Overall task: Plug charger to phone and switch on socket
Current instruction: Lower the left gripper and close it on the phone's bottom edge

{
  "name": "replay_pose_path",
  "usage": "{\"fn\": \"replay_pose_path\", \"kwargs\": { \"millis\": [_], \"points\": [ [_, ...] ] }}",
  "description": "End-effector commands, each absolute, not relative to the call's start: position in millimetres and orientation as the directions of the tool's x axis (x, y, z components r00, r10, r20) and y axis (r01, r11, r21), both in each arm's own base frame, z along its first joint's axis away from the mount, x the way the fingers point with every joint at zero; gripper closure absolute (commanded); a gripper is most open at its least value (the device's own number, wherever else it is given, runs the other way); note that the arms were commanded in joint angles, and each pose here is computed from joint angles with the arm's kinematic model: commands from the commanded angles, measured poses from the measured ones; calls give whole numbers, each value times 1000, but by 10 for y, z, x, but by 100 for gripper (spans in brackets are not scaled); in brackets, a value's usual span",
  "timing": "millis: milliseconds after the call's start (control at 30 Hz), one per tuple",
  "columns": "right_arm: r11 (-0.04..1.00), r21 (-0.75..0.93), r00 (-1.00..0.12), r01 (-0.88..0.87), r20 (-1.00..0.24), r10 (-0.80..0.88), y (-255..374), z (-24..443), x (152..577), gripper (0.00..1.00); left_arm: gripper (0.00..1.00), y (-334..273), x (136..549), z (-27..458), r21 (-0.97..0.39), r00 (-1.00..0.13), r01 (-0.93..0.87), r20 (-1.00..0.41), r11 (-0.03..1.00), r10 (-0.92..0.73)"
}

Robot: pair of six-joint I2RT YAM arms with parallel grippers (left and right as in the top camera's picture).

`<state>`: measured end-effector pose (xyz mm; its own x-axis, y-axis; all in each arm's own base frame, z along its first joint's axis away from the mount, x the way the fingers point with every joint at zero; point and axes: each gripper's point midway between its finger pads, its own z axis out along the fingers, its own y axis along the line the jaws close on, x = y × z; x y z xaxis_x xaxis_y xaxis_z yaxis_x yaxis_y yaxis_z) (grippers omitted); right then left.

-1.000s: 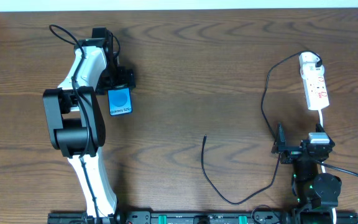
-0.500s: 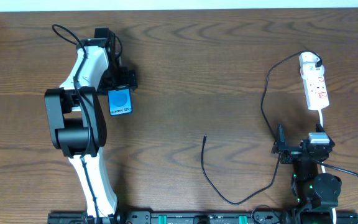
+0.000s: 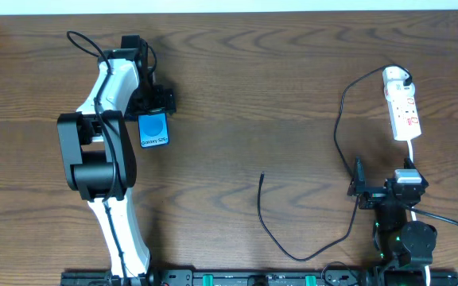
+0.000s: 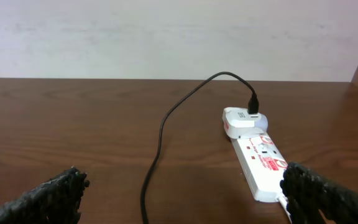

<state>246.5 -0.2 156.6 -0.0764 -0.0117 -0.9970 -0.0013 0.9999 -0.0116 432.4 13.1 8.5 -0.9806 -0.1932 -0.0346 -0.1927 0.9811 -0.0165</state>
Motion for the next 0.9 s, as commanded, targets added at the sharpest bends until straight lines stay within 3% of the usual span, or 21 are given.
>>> {"fn": "replay_pose_path", "kwargs": {
  "millis": [0, 867],
  "points": [
    [1000, -23, -76, -13, -997, -24, 20, 1563, 2462, 1, 2, 128, 4272, -26, -10, -979, -201, -10, 979, -201],
    [1000, -23, -76, -13, -997, -24, 20, 1563, 2462, 1, 2, 127, 4235, -106, -10, -980, -201, -6, 980, -201]
  ]
}}
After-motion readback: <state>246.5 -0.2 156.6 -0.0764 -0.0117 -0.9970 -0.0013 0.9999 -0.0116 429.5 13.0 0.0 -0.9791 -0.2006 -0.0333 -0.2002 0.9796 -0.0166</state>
